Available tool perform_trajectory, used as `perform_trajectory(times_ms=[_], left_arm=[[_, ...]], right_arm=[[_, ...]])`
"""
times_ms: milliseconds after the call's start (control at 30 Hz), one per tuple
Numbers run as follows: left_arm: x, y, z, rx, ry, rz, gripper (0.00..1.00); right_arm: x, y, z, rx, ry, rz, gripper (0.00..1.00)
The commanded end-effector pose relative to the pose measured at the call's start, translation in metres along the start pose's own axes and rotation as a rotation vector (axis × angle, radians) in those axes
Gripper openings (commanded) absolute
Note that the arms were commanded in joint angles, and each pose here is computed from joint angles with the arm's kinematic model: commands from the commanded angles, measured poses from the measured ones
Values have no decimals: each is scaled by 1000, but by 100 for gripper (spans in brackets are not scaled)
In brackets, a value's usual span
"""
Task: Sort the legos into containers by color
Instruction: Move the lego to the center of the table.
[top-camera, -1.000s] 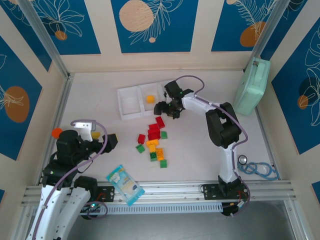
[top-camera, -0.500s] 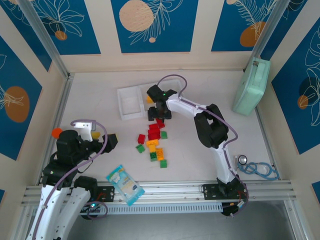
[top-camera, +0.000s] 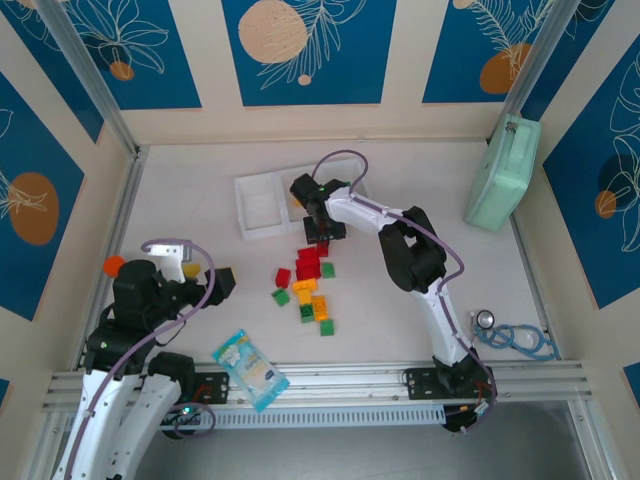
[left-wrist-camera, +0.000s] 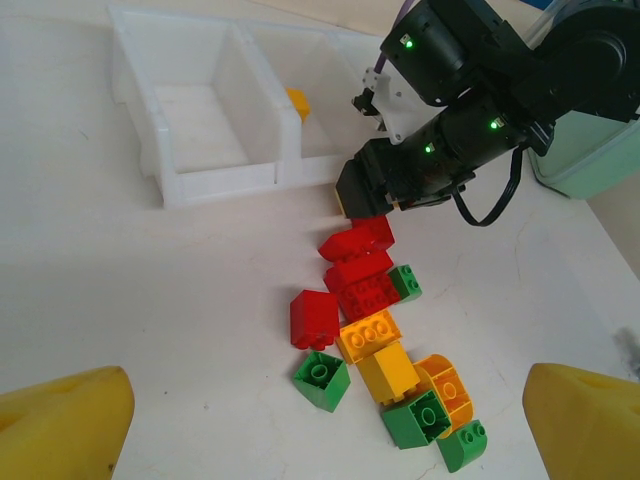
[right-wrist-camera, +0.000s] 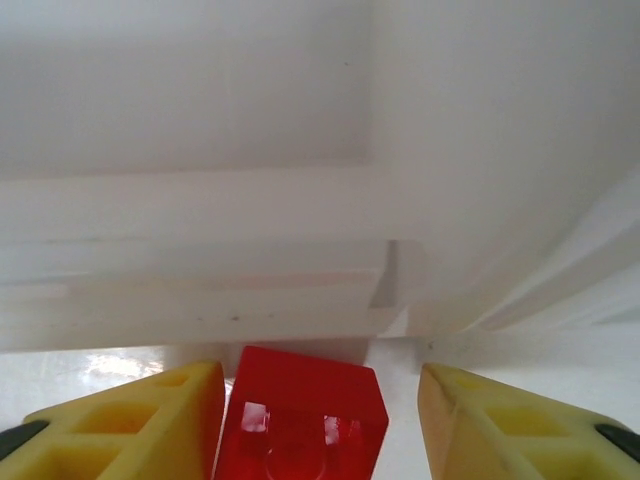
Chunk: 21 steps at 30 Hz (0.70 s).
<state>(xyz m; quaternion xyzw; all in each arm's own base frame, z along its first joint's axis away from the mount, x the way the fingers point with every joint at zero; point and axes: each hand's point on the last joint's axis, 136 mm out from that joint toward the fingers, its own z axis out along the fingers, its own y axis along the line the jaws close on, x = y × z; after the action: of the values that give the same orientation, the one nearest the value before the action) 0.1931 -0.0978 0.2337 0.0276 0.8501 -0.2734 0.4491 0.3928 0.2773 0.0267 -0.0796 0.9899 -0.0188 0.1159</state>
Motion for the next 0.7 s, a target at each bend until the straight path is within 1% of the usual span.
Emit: perform_trajectory(times_ms=[0,133,367,433,500,533,667], left_arm=[[-2,-3,0,11,-10,13,99],[-2,-3,0,11,-11,14,99],[-2,-3,0,13,-9,14,99],[-2,-3,0,14,-10,14,100],[-2,-3,0,14,-9,15,99],[-2,-3,0,12,-9,14,99],[-2,-4,0,17,-10,15,99]], right_arm=[[9,-16,4,46,44,9,52],[15,-20,1,29,62,47,50],[25,-14,-4,-1,78,101,50],[29,-16,-4,5,88,133,54],[36,-23,-5,29,103,199,68],[38,-30,-6,46,111,251,71],[50,-41,-11,19,76,442,73]])
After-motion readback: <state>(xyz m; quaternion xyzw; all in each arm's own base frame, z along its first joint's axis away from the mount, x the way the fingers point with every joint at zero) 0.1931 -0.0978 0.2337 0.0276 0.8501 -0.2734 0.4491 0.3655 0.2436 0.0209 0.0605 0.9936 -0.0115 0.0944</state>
